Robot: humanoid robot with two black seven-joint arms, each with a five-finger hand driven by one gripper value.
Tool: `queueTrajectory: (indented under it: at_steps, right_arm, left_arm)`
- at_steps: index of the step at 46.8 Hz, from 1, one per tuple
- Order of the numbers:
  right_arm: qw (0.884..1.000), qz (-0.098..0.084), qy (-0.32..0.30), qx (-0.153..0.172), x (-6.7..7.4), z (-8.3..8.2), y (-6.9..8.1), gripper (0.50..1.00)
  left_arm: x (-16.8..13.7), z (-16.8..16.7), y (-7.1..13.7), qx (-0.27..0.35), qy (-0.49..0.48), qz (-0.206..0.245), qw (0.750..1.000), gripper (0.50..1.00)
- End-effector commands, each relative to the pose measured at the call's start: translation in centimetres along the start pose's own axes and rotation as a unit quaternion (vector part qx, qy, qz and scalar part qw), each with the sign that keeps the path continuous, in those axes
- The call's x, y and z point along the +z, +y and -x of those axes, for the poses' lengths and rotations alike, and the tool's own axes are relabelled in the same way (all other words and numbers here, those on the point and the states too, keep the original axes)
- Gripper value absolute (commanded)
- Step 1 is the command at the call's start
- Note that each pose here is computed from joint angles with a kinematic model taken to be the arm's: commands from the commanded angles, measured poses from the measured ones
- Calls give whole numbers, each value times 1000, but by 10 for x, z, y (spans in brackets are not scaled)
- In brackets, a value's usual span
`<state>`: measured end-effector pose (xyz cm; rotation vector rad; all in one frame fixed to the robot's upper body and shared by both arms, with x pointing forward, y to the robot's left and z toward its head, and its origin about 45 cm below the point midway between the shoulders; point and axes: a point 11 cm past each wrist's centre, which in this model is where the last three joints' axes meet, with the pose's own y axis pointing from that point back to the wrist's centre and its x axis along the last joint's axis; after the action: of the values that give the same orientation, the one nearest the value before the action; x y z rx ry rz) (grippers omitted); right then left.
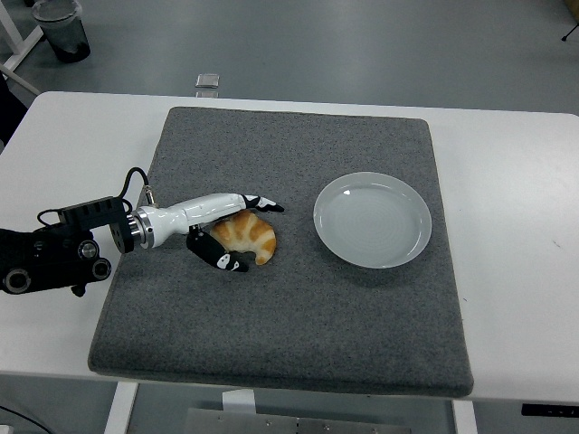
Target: Place the bread on the plate
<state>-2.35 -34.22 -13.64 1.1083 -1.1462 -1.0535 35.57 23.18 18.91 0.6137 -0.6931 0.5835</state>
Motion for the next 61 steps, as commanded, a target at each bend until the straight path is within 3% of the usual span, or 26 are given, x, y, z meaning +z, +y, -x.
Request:
queueTrajectory:
  at_steps: [1,5,15,44,61]
  right_arm:
    - [1000,0,0,0,0,0,0,930]
    - [1000,0,0,0,0,0,0,930]
    - [1000,0,0,0,0,0,0,930]
    - [1000,2,1,0,2,0,0,930]
    - [1000,2,1,-1,2,0,0,930]
  left_arm:
    - [-3,0,1,1,-1,0,1000,928]
    - [-3,-2,2,3,-3,5,1000,874]
    - [-2,-4,2,6,-6,20,1000,500]
    - [-4,-37,5,64,-30,34,997,500]
    - [-5,-106,19,141,-66,28,987,500]
